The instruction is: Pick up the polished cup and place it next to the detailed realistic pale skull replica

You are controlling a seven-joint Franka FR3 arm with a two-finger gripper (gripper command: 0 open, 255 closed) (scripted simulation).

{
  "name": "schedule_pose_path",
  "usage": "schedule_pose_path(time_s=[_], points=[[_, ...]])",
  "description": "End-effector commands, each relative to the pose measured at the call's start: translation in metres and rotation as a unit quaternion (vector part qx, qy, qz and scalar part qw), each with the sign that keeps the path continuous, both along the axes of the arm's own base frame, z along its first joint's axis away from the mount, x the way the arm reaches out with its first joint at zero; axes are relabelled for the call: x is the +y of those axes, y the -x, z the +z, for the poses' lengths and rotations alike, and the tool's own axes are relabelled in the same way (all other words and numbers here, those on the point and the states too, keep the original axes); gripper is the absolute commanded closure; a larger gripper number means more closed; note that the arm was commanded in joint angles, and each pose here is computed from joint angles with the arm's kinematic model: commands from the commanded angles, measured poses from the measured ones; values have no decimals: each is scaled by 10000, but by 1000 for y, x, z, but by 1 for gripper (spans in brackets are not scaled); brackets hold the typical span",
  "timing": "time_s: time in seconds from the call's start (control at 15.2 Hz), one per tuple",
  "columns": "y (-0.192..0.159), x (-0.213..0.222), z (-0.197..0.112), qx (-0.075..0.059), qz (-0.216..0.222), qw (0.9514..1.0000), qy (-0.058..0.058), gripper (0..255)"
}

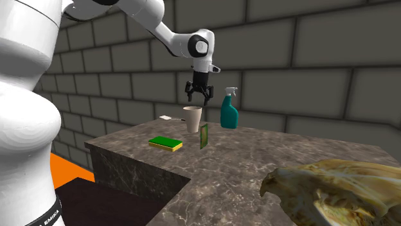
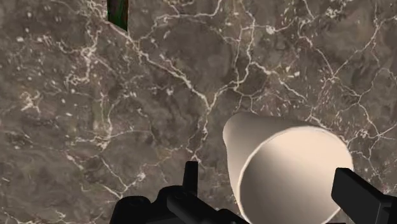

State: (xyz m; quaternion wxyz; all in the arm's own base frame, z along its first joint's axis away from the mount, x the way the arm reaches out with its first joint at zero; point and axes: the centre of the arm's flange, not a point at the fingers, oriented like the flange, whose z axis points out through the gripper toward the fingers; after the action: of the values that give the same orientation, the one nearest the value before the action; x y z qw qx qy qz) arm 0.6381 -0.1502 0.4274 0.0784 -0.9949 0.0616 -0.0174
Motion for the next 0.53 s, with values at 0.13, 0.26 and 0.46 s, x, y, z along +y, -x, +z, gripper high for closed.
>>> schedule_pose_path(time_s=[0.13,0.26,0.46], points=[[-28,-9,-27,31,10,10000,-22,0],[-29,-8,-37,31,10,10000,-22,0],[-29,-5,-53,31,10,10000,-22,0]])
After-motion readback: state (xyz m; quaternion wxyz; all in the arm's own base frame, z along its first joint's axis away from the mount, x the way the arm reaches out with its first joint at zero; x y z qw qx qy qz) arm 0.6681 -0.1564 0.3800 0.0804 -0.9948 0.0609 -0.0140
